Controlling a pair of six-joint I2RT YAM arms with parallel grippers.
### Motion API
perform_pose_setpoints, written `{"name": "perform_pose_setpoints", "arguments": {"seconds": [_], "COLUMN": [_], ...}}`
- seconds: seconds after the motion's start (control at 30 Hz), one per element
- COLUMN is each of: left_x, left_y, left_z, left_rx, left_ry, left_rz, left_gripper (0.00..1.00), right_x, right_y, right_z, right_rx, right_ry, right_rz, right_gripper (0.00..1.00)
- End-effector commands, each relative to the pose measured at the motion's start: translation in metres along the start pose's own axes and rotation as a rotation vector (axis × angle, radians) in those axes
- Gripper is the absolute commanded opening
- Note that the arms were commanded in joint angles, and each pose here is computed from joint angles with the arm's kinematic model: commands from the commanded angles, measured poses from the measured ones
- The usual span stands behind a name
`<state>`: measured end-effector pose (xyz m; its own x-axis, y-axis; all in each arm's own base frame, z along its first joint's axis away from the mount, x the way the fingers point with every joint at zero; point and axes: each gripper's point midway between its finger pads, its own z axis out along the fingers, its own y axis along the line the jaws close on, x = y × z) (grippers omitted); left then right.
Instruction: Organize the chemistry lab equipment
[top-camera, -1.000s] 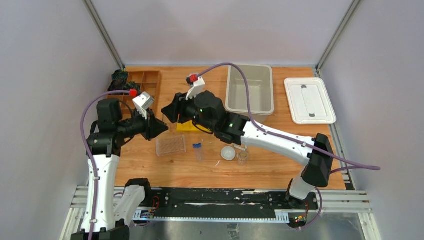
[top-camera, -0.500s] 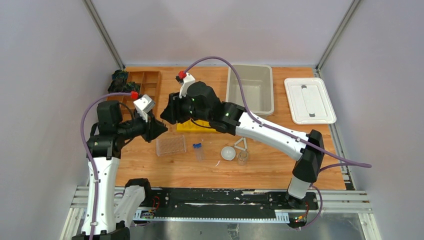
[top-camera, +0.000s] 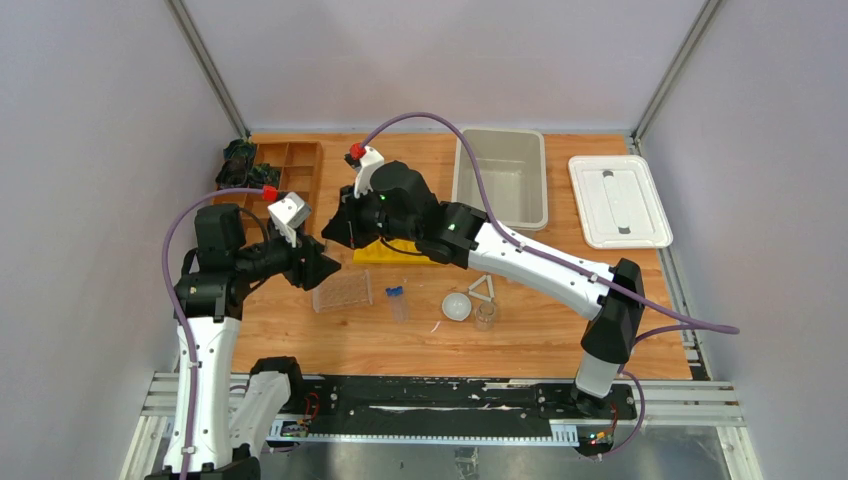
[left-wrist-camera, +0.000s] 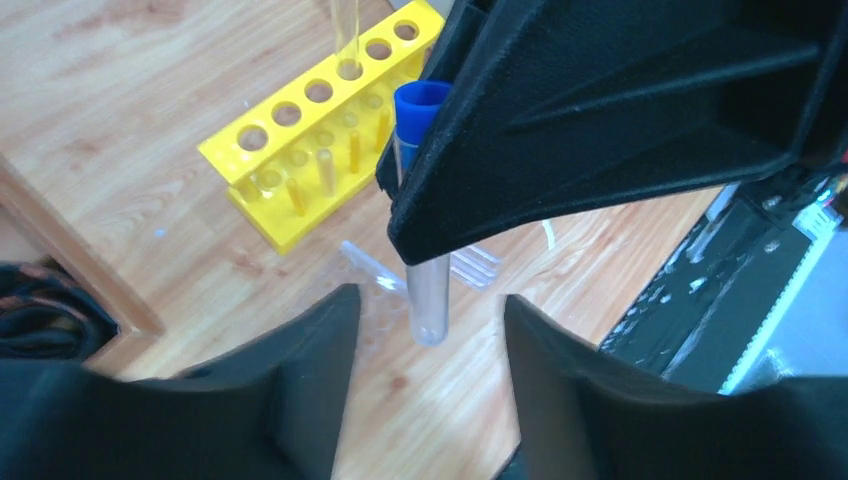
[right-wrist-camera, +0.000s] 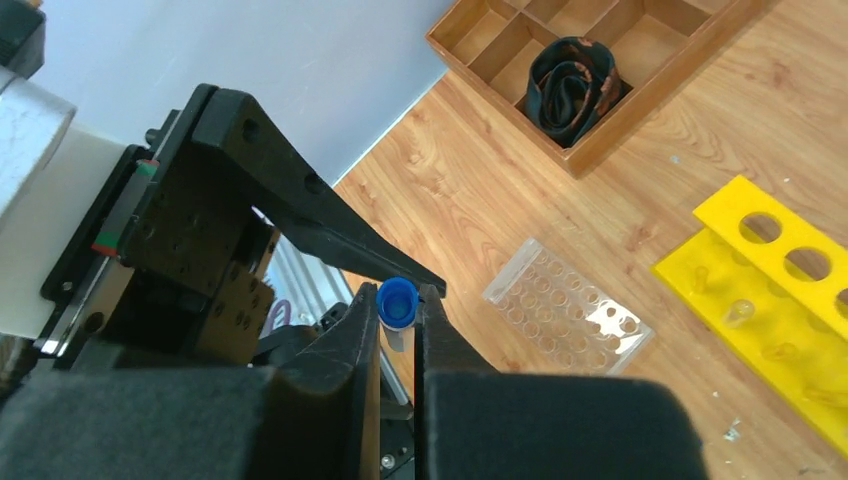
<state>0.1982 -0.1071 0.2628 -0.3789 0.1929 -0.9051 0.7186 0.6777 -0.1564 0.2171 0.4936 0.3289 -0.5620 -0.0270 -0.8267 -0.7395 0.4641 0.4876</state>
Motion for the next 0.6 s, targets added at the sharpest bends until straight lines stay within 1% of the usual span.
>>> {"name": "perform_pose_setpoints", "arguments": {"seconds": [0.0, 0.03, 0.1, 0.17, 0.27, 0.33, 0.47, 0.57], "left_x": [0.001, 0.002, 0.007, 0.014, 0.029, 0.034, 0.033, 0.034], "left_y": [0.009, 0.016, 0.035, 0.055, 0.081, 0.096, 0.125, 0.138], "left_z": [0.0, -0.001, -0.002, -0.004, -0.004, -0.005, -0.012, -0.015], "left_rx": [-0.04, -0.07, -0.153, -0.235, -0.303, -0.326, -0.388, -0.445], "left_ry": [0.012, 0.026, 0.067, 0.126, 0.213, 0.229, 0.206, 0.212], "left_rz": [0.005, 0.01, 0.029, 0.041, 0.016, -0.043, -0.168, -0.21], "left_gripper": [0.75, 0.78, 0.8, 0.8, 0.79, 0.79, 0.79, 0.83], "right_x": [-0.006, -0.006, -0.003, 0.009, 0.025, 0.036, 0.056, 0.067], "right_y": [-0.019, -0.026, -0.042, -0.058, -0.07, -0.075, -0.077, -0.074], "right_z": [-0.004, -0.007, -0.01, -0.008, 0.001, 0.01, 0.037, 0.059], "right_rx": [0.069, 0.098, 0.152, 0.199, 0.203, 0.203, 0.176, 0.139], "right_ry": [-0.024, -0.03, -0.043, -0.035, -0.022, -0.005, 0.006, 0.018], "right_rz": [-0.065, -0.081, -0.116, -0.152, -0.193, -0.219, -0.311, -0.347], "right_gripper": [0.0, 0.0, 0.0, 0.0, 0.0, 0.0, 0.0, 0.0]}}
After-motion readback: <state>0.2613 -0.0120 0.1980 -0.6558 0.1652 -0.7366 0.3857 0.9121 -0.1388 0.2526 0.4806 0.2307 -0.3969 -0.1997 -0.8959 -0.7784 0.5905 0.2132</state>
